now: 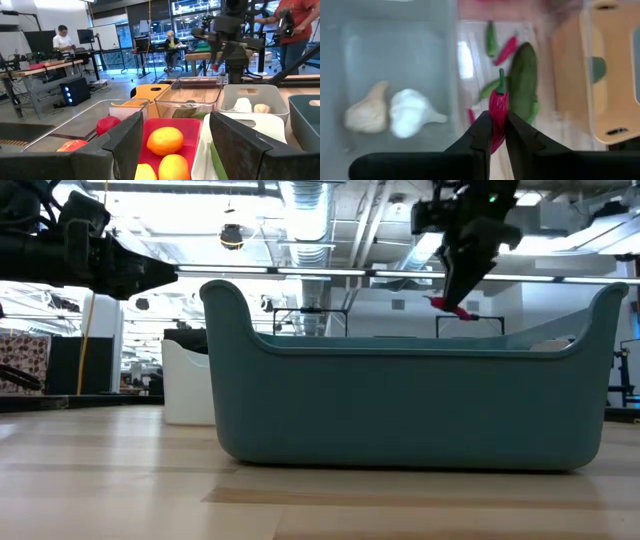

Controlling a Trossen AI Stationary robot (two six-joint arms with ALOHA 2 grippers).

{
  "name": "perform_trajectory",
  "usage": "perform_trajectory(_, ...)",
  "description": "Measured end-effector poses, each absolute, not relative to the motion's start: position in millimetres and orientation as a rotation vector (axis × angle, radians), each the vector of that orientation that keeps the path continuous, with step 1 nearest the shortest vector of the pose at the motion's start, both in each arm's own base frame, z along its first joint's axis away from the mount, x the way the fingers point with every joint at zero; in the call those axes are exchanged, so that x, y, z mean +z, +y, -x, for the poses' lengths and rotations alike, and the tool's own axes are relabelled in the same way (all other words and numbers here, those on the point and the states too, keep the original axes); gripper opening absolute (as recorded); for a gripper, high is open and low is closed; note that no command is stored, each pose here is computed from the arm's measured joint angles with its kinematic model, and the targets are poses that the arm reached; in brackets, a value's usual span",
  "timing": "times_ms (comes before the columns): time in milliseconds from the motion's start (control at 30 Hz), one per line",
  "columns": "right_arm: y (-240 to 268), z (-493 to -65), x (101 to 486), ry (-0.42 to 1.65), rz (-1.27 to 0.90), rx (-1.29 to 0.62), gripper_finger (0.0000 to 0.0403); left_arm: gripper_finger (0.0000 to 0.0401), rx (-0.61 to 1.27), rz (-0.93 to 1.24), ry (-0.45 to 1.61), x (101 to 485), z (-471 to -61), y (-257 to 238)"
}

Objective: Sort produce into baskets
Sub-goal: Put the red chili pepper into the bottom transparent bin, then return to Home Position

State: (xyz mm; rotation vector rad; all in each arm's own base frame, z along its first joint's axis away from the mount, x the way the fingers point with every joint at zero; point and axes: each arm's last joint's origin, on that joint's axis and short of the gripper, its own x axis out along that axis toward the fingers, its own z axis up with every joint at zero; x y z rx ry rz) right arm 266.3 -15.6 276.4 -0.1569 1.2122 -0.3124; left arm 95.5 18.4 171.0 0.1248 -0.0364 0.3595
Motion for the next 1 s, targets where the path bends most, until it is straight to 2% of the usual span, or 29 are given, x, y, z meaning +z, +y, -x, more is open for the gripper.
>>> perform_trajectory(133, -34, -265, 276, 1.219, 0.099, -0.352, 0.0093, 0.0217, 0.359, -0.126, -0.036, 171, -95, 18)
perform_trajectory(400, -53, -262, 276, 1.226, 0.051, -0.417, 0.0173, 0.0217, 0.359, -0.126, -0.036, 171, -95, 18)
perform_trajectory(500, -55, -259, 276, 1.244, 0.036, -0.431, 0.0180, 0.0217, 0.359, -0.126, -0.036, 171, -95, 18)
perform_trajectory(633, -54, -252, 276, 1.309, 0.053, -0.414, 0.0146, 0.0217, 0.359, -0.100, -0.041, 171, -95, 18)
perform_trajectory(767, -51, -236, 280, 1.384, 0.083, -0.384, 0.0081, 0.0217, 0.358, -0.095, -0.042, 171, -95, 18)
perform_trajectory(867, -51, -217, 284, 1.335, 0.070, -0.400, 0.0029, 0.0217, 0.358, -0.094, -0.042, 171, -95, 18)
perform_trajectory(933, -50, -201, 284, 1.281, 0.060, -0.416, 0.0017, 0.0217, 0.358, -0.092, -0.042, 171, -95, 18)
perform_trajectory(1000, -49, -185, 282, 1.203, 0.021, -0.420, 0.0023, 0.0217, 0.358, -0.092, -0.042, 171, -95, 18)
